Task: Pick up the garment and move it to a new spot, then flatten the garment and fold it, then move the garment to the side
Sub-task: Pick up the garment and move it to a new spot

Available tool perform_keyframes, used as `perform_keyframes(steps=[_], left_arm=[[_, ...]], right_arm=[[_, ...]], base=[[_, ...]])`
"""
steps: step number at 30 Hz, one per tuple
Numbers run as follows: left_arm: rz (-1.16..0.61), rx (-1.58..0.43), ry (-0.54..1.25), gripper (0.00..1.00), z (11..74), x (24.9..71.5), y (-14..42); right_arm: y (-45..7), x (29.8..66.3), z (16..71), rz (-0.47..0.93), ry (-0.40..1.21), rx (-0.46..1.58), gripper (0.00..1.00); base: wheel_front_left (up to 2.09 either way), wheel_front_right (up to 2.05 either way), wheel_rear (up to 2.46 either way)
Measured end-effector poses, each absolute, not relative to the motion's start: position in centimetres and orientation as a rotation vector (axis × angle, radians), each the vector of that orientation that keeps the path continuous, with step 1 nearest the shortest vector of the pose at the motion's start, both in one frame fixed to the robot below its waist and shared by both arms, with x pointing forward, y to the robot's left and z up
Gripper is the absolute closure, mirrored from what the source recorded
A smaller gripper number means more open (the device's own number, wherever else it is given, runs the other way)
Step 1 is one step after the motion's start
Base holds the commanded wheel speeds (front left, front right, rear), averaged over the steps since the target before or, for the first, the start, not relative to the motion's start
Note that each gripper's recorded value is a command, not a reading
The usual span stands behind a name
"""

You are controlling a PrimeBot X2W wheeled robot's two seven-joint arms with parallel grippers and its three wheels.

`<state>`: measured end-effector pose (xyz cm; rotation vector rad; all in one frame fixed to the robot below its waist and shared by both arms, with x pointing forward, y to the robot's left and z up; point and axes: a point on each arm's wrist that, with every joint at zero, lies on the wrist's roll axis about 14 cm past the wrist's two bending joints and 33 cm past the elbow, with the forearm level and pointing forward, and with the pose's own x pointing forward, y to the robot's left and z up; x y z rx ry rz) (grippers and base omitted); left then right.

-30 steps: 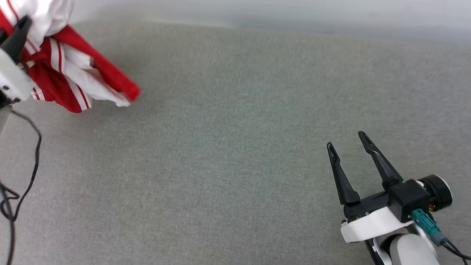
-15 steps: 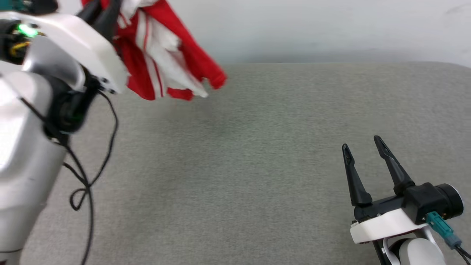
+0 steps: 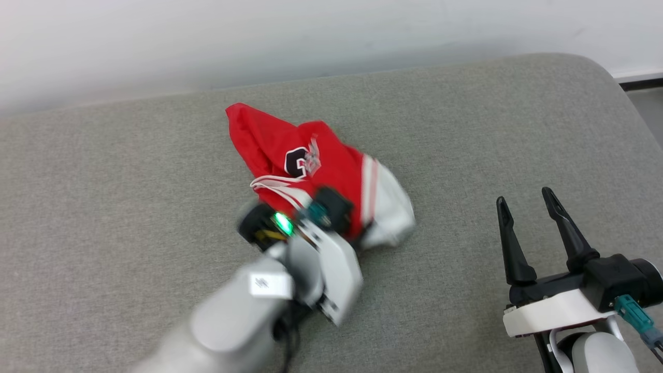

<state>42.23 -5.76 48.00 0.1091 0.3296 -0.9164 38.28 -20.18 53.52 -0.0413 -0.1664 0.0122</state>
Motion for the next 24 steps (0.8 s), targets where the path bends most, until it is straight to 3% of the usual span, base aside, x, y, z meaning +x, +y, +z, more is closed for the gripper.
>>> perform_keyframes(steps=[2, 4, 9, 15, 24], left_arm=[[-0.936, 0.096, 0.358, 0.95, 46.8, 41.2, -6.6], [-0.983, 0.083, 0.400, 0.00, 45.1, 39.3, -8.3], [-1.033, 0.025, 0.434, 0.00, 43.6, 36.4, -10.5], [-0.954, -0.055, 0.318, 0.00, 46.1, 38.1, -9.0], [-0.598, -0.091, 0.011, 0.00, 53.5, 43.5, 2.3]], right_arm=[[-20.3, 38.3, 53.5, 0.008, -0.165, -0.042, 0.00], [-20.5, 38.3, 53.5, 0.002, -0.164, -0.043, 0.00], [-20.3, 38.5, 53.3, 0.009, -0.159, -0.043, 0.00], [-18.7, 38.8, 53.1, 0.057, -0.158, -0.039, 0.00], [-16.0, 38.5, 53.3, 0.135, -0.164, -0.040, 0.00]], base=[[0.00, 0.00, 0.00], [0.00, 0.00, 0.00], [0.00, 0.00, 0.00], [0.00, 0.00, 0.00], [0.00, 0.00, 0.00]])
